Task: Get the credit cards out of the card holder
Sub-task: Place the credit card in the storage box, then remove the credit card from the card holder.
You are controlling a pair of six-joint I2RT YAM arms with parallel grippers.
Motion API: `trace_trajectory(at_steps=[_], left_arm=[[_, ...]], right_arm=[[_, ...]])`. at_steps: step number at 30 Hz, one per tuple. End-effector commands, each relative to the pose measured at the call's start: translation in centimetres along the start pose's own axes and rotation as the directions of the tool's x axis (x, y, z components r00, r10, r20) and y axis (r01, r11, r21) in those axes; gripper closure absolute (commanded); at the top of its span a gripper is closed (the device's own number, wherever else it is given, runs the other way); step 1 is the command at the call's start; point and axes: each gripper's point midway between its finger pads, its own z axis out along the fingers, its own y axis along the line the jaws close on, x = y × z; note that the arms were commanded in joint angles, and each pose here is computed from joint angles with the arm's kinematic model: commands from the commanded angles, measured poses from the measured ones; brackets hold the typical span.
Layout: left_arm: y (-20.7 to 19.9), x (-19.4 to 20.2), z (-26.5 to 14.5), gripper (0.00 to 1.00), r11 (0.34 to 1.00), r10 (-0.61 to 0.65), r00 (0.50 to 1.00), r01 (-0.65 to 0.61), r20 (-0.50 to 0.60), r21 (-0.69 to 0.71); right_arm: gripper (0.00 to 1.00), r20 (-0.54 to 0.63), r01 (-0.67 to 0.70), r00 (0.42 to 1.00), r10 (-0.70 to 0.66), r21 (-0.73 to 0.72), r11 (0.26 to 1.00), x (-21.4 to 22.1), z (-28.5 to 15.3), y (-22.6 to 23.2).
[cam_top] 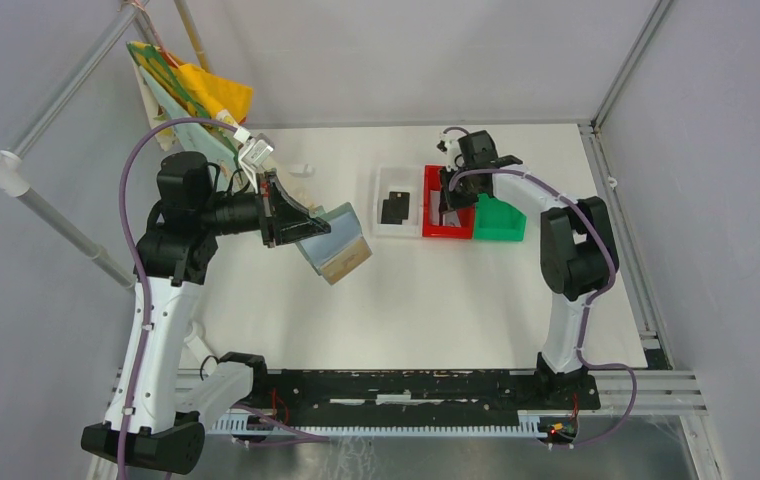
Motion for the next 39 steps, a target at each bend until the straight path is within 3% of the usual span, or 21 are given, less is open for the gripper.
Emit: trace_trajectory(at_steps=[1,5,10,14,18,21,25,28,33,39], left_arm=[[-2.3,-1.1,-0.6,0.98,0.992,0.114,0.993,-0.116,0.024,0.058],[-2.2,-1.0,-0.6,0.98,0.992,0.112,0.993,-0.113,0.022,0.060],[-2.3,-0.9,-0.6,0.98,0.992,0.106,0.994,-0.107,0.018,0.069],[-2.3,-0.7,-0.5,0.98,0.992,0.094,0.996,-0.094,0.009,0.087],[-2.5,-0.2,-0.4,0.98,0.990,0.070,0.998,-0.068,-0.009,0.123],[-3.1,0.3,-0.5,0.98,0.981,0.058,0.998,-0.051,-0.030,0.185],[-4.2,0.7,-0.8,0.98,0.965,0.043,0.997,-0.027,-0.056,0.262],[-4.3,0.8,-0.8,0.98,0.964,0.048,0.997,-0.031,-0.058,0.263],[-4.4,1.0,-0.9,0.98,0.965,0.053,0.997,-0.037,-0.055,0.260],[-4.8,1.3,-1.1,0.98,0.962,0.055,0.997,-0.037,-0.058,0.272]], right_arm=[[0.72,0.050,0.017,0.999,-0.021,0.086,0.996,-1.9,-1.3,-1.3],[0.55,0.141,0.022,0.989,-0.042,0.139,0.990,-3.7,-3.9,-1.3],[0.46,0.280,0.074,0.954,-0.104,0.115,0.991,-7.4,-9.5,1.7],[0.31,0.485,0.220,0.859,-0.166,-0.058,0.974,-10.3,-16.2,7.6],[0.13,0.707,0.489,0.687,-0.167,-0.280,0.826,-9.2,-23.6,16.6],[0.06,0.807,0.663,0.578,-0.116,-0.382,0.643,-6.6,-28.3,23.2],[0.02,0.828,0.753,0.561,-0.014,-0.503,0.425,-2.1,-31.7,29.2],[0.02,0.813,0.771,0.581,-0.025,-0.540,0.338,0.2,-31.7,31.9],[0.02,0.795,0.778,0.597,-0.108,-0.540,0.321,1.0,-30.2,33.7],[0.02,0.770,0.782,0.615,-0.167,-0.572,0.246,1.9,-29.4,35.9]])
